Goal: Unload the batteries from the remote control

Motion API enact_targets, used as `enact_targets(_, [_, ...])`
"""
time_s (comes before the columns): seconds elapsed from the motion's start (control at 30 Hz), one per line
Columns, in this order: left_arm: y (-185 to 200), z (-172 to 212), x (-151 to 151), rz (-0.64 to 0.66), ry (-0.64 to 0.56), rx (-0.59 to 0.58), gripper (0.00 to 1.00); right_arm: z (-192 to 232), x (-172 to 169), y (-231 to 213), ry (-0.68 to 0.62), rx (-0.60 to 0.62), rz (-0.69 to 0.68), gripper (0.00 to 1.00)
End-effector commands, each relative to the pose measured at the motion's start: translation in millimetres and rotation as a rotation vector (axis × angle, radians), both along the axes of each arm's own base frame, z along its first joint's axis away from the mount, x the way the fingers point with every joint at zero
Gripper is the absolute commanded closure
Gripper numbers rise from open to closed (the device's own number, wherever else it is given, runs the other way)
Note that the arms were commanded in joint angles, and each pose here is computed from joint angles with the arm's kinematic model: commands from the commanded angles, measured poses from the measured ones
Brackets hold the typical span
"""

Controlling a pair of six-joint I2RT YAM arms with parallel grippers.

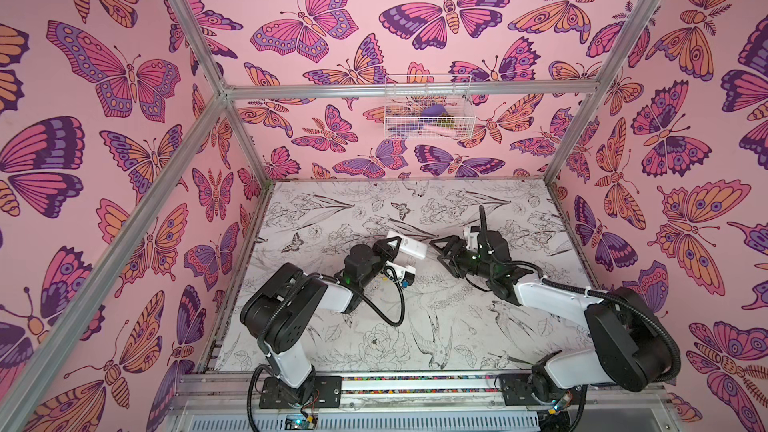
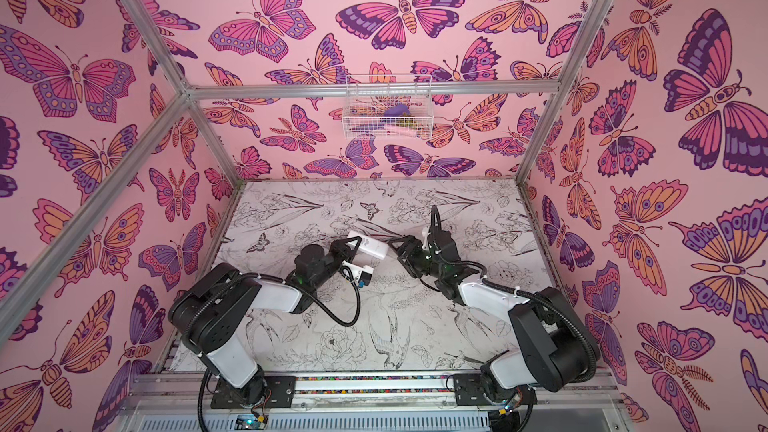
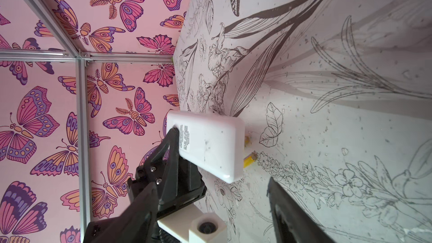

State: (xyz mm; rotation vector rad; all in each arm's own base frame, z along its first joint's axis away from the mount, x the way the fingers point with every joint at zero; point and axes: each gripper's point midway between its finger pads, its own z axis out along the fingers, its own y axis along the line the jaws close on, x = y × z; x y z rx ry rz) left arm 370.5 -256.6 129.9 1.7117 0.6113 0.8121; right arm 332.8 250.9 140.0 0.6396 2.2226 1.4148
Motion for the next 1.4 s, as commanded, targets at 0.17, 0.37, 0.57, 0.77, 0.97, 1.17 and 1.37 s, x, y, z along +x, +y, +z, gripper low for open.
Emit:
enact_targets(0.17, [-3,32,-18,0.073,-0.033,-0.114,1.00,2,3,18,-0.003,0.059,0.026,0.36])
enact_targets(0.37, [0,31,-16,0.093,-0.029,-0.114,1.00,-4,-2,23,0.019,0.069,0.050,0.50])
enact_targets(0.57, [-3,18,-26,0.060,0.006,-0.092,1.00,-7,-4,19,0.018,0.057,0.032,0.53])
enact_targets(0.77, [-6,18,-26,0.058,0.009,-0.102,1.00,-8,1,24,0.008,0.059,0.040,0.53])
enact_targets(0.97, [-7,22,-27,0.056,0.006,-0.116,1.00,-19,4,37,0.031,0.061,0.073,0.53])
enact_targets(1.17, [-8,23,-27,0.056,0.002,-0.116,1.00,-18,7,44,0.024,0.081,0.088,0.56])
enact_targets(1.37, [-6,26,-23,0.077,-0.004,-0.122,1.00,-26,2,41,0.043,0.062,0.091,0.63])
